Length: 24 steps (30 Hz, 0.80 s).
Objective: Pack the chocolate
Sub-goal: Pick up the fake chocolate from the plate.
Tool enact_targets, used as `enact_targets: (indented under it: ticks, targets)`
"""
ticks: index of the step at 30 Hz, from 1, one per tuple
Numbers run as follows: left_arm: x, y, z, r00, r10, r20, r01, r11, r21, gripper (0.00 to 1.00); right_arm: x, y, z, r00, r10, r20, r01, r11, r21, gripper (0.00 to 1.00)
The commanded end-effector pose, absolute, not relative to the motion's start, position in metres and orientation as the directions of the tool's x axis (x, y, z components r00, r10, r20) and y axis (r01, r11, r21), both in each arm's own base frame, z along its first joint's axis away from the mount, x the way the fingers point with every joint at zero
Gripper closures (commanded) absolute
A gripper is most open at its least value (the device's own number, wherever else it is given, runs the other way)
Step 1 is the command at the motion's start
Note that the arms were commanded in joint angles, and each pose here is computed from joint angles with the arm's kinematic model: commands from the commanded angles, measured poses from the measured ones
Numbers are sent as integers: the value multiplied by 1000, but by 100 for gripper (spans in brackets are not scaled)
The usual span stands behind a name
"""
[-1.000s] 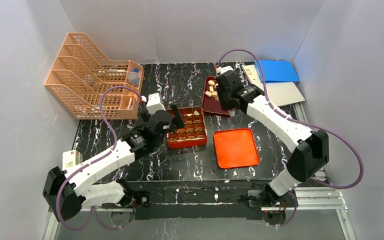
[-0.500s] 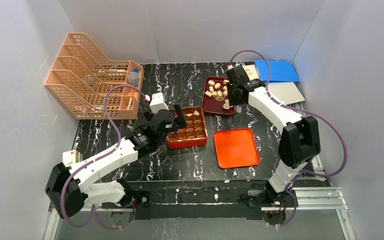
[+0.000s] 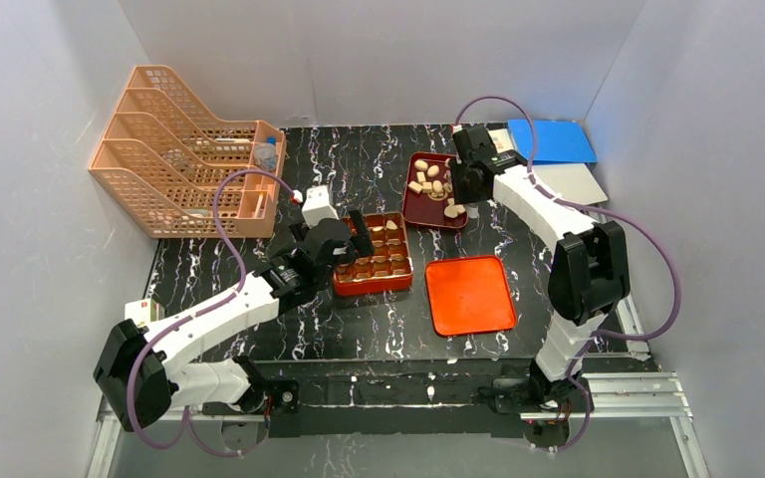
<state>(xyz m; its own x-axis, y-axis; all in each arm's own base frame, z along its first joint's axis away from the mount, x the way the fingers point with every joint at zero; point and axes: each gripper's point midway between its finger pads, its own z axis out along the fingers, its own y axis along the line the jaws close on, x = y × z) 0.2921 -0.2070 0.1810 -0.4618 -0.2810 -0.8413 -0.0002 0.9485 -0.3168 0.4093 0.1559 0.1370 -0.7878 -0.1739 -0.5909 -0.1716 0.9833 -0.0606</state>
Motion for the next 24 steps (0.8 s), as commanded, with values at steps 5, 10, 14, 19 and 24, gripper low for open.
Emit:
enact_targets:
  ticks: [5, 10, 14, 19, 24]
  targets:
    - [294, -201, 177, -455, -278, -846, -19, 953, -303, 2, 433, 160, 154, -749, -163, -643, -184, 982, -36, 71]
    - [295, -202, 176, -458, -281, -844, -20, 952, -306, 2, 435, 159, 152, -750, -168, -640, -189, 981, -35, 67]
    - [295, -202, 176, -458, -280, -844, -20, 952, -306, 2, 436, 158, 151, -752, -166, -638, -190, 981, -32, 65]
    - [295, -201, 175, -459, -280, -843, -22, 952, -304, 2, 435, 159, 147, -759, -163, -631, -195, 981, -19, 58]
    - [295, -200, 176, -456, -281, -844, -23, 952, -305, 2, 435, 161, 147, -758, -160, -632, -201, 980, -6, 56]
